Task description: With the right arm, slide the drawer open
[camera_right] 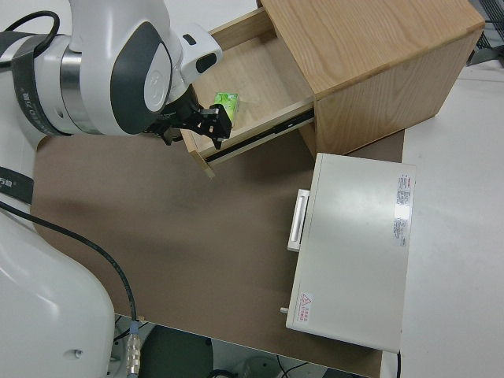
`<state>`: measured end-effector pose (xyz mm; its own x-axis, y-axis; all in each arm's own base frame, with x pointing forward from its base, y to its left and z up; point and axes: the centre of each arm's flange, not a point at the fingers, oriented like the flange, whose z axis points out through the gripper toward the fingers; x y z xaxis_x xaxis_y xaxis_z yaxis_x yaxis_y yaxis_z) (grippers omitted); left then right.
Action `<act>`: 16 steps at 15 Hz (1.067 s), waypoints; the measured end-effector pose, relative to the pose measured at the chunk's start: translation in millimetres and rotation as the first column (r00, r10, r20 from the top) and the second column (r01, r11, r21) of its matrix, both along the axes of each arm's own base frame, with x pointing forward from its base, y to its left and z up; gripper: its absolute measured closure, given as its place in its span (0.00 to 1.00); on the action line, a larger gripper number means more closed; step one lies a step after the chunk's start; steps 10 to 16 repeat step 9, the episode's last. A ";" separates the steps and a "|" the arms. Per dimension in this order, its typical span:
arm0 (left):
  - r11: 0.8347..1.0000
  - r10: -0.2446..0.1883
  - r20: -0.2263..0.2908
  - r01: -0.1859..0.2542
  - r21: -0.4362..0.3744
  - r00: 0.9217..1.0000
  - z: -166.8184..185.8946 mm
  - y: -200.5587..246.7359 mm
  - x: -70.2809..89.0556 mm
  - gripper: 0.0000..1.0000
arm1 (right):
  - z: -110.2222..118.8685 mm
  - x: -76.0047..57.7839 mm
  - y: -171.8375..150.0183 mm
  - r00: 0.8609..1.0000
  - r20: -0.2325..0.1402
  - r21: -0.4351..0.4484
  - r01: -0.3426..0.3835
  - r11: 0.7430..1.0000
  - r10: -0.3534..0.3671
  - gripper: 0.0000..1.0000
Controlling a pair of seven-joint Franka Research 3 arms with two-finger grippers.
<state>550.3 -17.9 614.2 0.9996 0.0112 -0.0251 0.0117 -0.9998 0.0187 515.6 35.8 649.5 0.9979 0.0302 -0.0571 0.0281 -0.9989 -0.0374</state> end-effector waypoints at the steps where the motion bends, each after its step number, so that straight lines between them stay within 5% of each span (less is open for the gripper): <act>1: 1.000 0.000 0.000 0.000 0.000 1.000 0.0 0.0 0.0 0.00 | -1.3 -1.8 -0.3 1.000 -0.007 -0.008 0.000 1.000 0.000 0.01; 16: 1.000 0.000 0.000 0.000 0.000 1.000 0.0 0.0 0.0 0.00 | -1.0 -8.0 -1.3 1.000 -0.023 -0.067 -0.008 0.998 0.006 0.01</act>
